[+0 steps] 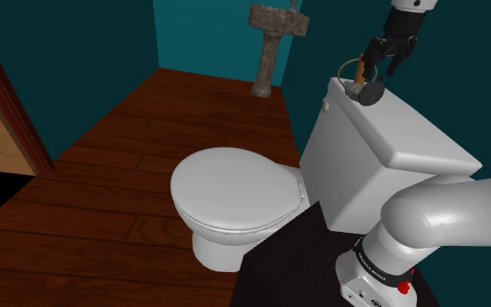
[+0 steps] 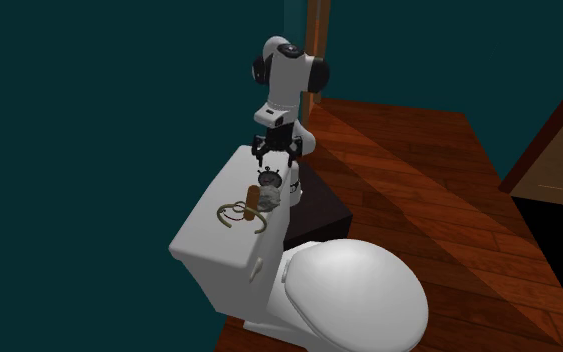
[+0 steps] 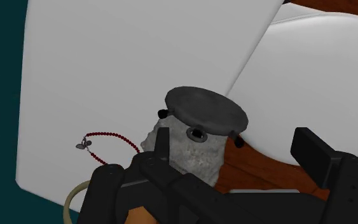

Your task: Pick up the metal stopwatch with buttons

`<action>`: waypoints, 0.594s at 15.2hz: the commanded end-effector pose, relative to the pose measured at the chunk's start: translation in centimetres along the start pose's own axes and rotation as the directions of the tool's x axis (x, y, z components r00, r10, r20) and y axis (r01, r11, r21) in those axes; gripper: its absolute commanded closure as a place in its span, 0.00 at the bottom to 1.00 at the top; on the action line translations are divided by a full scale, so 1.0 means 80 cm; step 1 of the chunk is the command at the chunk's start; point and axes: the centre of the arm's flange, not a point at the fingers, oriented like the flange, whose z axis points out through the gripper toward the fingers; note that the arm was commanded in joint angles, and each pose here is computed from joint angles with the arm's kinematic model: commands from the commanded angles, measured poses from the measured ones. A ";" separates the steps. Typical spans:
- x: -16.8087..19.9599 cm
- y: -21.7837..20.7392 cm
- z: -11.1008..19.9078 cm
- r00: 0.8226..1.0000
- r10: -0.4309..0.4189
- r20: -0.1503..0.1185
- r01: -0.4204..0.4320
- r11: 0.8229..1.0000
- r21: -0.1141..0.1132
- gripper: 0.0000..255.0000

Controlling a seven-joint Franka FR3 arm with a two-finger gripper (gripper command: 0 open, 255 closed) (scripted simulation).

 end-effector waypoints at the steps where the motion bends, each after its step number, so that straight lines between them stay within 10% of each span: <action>1: -0.001 0.000 0.012 1.000 0.002 0.000 -0.002 1.000 -0.001 0.00; 6: -0.002 -0.003 0.035 1.000 0.002 0.000 -0.002 1.000 -0.001 0.00; 7: -0.002 -0.003 0.036 1.000 0.002 0.000 -0.002 1.000 -0.001 1.00; 9: -0.004 -0.003 0.034 1.000 0.002 0.000 -0.002 1.000 -0.001 1.00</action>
